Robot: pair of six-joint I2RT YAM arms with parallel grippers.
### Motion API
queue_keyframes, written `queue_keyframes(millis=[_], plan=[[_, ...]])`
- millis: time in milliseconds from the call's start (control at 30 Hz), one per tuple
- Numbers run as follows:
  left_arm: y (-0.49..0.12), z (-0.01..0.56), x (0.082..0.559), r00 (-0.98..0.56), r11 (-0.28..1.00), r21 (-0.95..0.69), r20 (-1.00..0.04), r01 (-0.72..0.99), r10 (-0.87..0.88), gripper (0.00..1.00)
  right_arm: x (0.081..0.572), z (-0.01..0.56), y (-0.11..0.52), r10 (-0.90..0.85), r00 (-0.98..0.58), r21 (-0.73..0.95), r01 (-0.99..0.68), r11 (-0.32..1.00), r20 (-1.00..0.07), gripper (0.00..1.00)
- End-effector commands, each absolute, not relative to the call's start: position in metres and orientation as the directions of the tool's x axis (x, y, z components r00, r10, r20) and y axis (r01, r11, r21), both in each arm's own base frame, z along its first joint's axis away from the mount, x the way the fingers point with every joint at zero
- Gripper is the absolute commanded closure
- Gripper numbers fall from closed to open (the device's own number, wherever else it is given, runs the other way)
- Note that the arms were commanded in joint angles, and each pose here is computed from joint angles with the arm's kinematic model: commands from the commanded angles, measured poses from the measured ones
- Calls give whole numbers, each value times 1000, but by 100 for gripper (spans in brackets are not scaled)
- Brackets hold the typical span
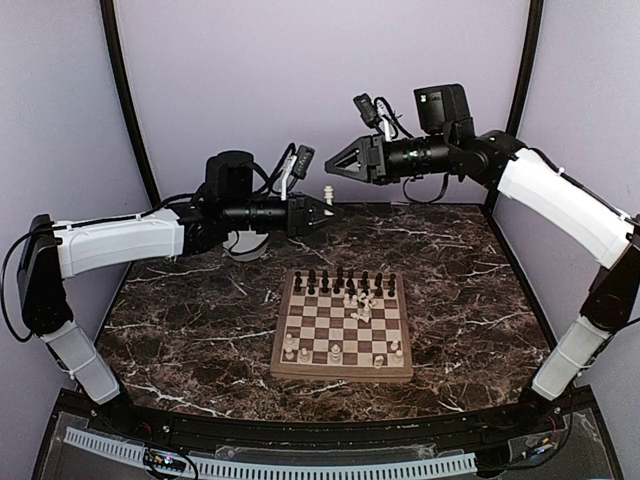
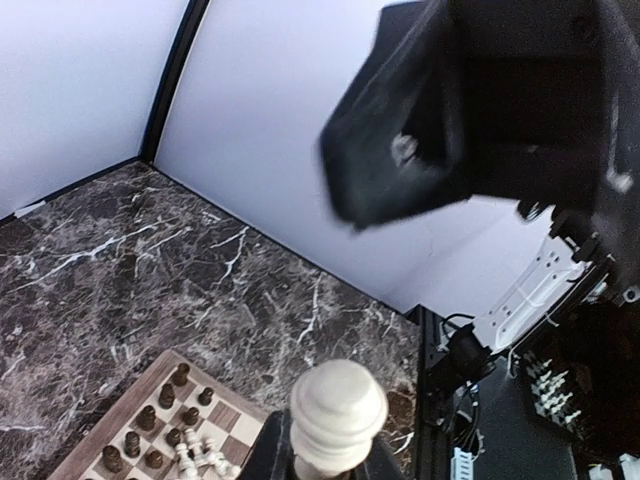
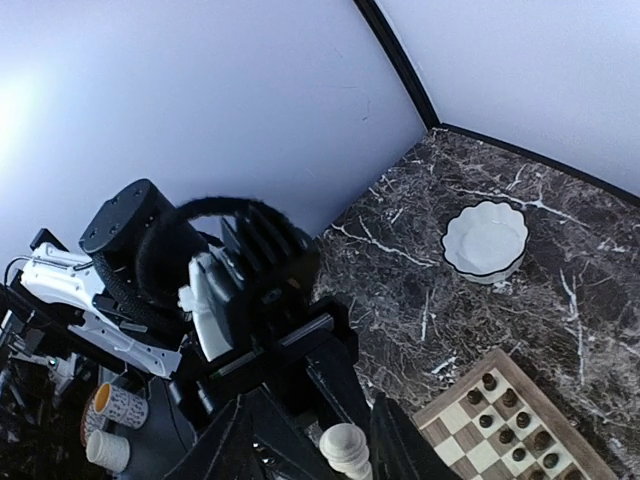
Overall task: Set up the chess pieces on the board
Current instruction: Pass from the right arm to the left, then pass from the left arm to the right
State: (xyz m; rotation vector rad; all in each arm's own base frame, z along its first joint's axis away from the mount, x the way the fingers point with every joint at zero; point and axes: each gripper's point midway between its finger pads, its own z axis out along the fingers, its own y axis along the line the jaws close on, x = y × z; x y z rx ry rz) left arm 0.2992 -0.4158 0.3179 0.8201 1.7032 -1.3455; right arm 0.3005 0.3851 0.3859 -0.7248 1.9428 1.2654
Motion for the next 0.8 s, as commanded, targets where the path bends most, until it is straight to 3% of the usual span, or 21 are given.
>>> queue_keyframes(millis=[0,167,433,767], plan=[[-396,297,296,-379,337,-318,-916,886,131,93,290,367,364,-209,-627,493,-742,454,-751,56],[-386,285,284,-342,331,-265,-918,906,202,93,272,325,356,-286,-693,530,-702,475,-662,56],[-388,271,265,-301,259,-220,-892,940,336,91,274,314,366,-320,-717,546,-686,480,-619,51],[-394,271,258,-312,226,-244,-884,943,347,91,263,311,394,-370,-696,573,-717,397,-615,50]])
